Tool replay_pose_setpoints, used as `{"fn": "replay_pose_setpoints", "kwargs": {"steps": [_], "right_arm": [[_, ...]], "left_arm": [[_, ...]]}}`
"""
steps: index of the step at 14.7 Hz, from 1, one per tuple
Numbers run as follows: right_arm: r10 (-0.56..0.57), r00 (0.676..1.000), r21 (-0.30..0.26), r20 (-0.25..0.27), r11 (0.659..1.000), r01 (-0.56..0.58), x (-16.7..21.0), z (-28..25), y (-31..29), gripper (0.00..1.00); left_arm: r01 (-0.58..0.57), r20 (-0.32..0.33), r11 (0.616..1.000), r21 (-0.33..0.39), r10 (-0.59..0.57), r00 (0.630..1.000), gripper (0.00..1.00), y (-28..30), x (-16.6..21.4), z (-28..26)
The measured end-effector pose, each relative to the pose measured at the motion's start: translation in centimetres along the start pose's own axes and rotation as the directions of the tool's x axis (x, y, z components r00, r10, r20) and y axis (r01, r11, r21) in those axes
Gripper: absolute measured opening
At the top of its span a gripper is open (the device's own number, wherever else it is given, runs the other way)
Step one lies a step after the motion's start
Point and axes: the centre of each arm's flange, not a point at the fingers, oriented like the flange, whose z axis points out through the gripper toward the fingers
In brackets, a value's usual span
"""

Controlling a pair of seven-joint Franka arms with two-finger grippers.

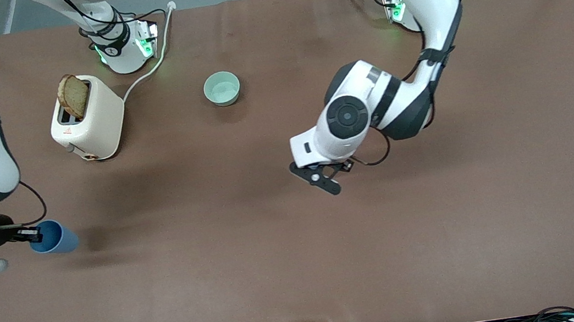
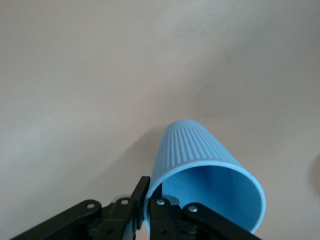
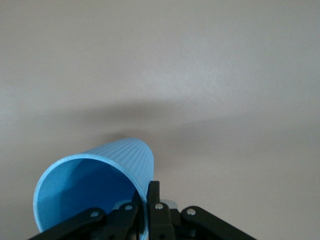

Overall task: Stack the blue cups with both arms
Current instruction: 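Carry the cup to mid-table and set it down with the left gripper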

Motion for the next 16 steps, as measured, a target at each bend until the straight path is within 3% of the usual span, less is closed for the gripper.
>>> {"fn": "replay_pose_setpoints", "kwargs": {"steps": [2, 6, 11, 16], "right_arm": [[-0.006, 1.0, 0.008, 0.001, 1.0, 0.006, -0.9, -4.9, -1.1, 0.04], [-0.016, 1.0, 0.024, 0.018, 1.0, 0.016, -4.2, -12.7, -3.2, 0.04], [-0.029, 0.998, 0.04, 0.058, 0.999, 0.027, -9.2, -20.2, -5.1, 0.04], [-0.027, 0.999, 0.045, 0.042, 0.999, 0.025, -11.5, -23.7, -5.1, 0.04]], "left_arm": [[-0.036, -0.02, 0.999, -0.005, 0.035, 0.999, 0.06, 2.6, 0.6, 2.1], [-0.096, 0.021, 0.995, -0.005, 0.096, 0.995, 0.06, 7.1, 0.4, 5.9], [-0.106, 0.057, 0.994, 0.018, 0.104, 0.993, 0.07, 6.4, 0.4, 8.9], [-0.103, 0.044, 0.994, 0.037, 0.101, 0.994, 0.51, 5.9, 0.7, 4.5]]}}
